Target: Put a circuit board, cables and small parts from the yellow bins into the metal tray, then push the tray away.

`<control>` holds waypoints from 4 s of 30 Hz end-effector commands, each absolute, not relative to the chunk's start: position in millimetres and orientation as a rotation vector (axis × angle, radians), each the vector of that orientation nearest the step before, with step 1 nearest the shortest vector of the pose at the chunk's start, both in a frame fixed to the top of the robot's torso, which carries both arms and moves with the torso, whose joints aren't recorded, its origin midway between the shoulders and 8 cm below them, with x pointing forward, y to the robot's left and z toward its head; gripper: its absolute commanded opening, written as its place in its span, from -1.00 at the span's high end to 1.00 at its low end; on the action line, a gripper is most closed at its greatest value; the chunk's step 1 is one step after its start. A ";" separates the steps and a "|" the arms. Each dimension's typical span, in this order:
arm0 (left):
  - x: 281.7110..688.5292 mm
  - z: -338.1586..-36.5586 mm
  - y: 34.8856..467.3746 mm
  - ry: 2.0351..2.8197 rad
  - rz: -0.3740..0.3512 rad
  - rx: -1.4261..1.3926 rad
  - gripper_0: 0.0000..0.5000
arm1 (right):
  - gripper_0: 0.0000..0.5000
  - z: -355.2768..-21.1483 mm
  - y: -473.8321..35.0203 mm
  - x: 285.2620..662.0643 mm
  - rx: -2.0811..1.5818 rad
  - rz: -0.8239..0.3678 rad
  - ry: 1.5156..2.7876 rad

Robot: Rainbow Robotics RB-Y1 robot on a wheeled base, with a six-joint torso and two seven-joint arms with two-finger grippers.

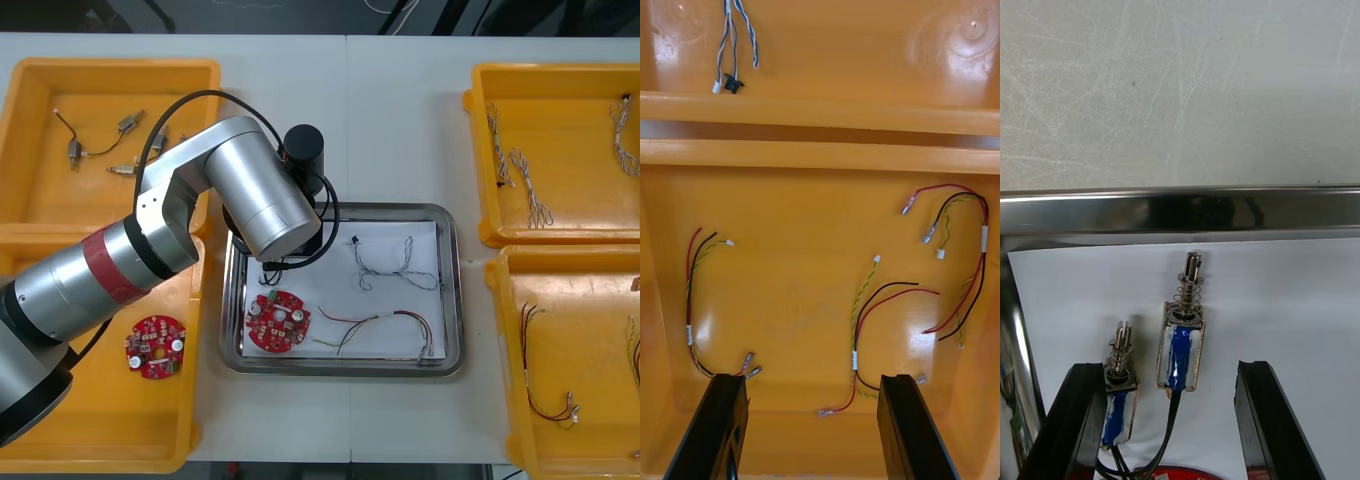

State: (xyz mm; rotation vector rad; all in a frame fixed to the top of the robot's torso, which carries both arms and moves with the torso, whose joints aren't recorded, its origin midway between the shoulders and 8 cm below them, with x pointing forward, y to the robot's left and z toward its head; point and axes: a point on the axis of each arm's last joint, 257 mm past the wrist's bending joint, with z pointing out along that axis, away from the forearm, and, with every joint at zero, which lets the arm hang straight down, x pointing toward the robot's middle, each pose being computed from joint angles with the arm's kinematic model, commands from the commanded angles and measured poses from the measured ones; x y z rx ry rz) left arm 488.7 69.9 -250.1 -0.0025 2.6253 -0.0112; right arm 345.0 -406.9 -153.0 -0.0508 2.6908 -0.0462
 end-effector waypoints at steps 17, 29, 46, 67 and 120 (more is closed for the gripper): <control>475.7 -172.6 90.6 2.579 -0.089 -0.129 -1.00 | -1.00 -140.8 -359.2 343.0 -0.442 -0.139 2.613; 468.3 -111.2 158.6 2.614 -0.086 -0.130 -1.00 | -1.00 -133.4 -245.5 335.4 -0.912 0.015 2.473; 460.6 -81.2 251.8 2.636 -0.075 -0.086 -1.00 | -1.00 -160.2 -124.7 335.2 -1.525 -0.100 2.188; 425.8 -106.1 348.4 2.652 -0.019 -0.205 -1.00 | -1.00 -236.9 -23.6 317.3 -1.935 -0.216 2.000; 375.8 -156.5 370.9 2.663 0.018 -0.087 -1.00 | -1.00 -331.4 -6.7 299.6 -2.039 -0.353 1.915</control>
